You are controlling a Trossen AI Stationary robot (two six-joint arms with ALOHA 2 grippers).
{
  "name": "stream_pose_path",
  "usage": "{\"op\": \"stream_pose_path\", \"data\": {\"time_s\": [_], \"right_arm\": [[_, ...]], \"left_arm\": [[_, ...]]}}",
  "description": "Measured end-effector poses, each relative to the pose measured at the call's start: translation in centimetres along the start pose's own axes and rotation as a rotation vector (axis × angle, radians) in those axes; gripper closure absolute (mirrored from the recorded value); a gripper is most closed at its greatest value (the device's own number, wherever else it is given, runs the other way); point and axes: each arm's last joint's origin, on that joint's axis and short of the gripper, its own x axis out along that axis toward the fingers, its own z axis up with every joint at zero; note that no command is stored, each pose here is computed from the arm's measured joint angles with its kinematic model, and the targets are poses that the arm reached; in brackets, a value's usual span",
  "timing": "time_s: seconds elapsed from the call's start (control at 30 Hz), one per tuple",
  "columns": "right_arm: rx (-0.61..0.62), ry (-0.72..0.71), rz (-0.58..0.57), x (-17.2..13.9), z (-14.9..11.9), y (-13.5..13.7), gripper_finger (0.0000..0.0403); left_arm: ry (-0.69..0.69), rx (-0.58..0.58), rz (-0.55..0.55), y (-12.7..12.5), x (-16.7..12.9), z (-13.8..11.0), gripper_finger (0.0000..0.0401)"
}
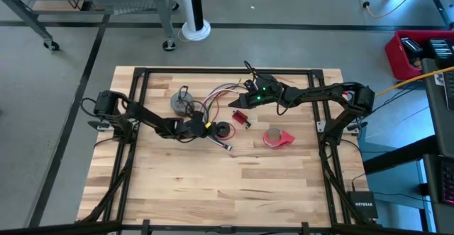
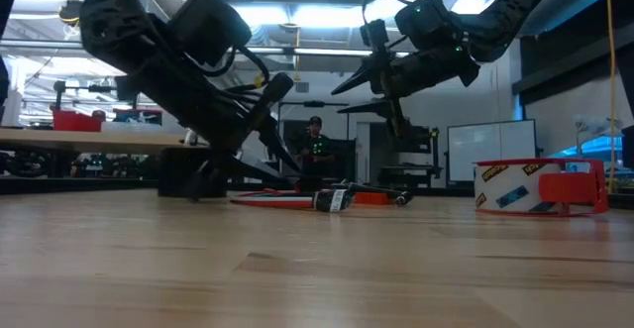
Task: Coil cords
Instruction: Coil the red wire onto the spool
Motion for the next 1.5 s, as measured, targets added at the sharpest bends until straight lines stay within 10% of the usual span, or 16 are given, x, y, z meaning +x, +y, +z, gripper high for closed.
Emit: {"op": "stream_pose_path", "data": {"time_s": [0.4,1.5], "right_arm": [[0.000,0.001,-0.001,0.0,0.0,0.0,0.0274],[0.016,0.179,-0.154,-0.3,-1.5,-1.9,0.0274]], "left_arm": [[0.004,0.061,0.022,-0.2,0.1,0.2,0.0392],[-0.007,0.226,-0.134,-2.1,-0.6,0.6,0.0401]]}}
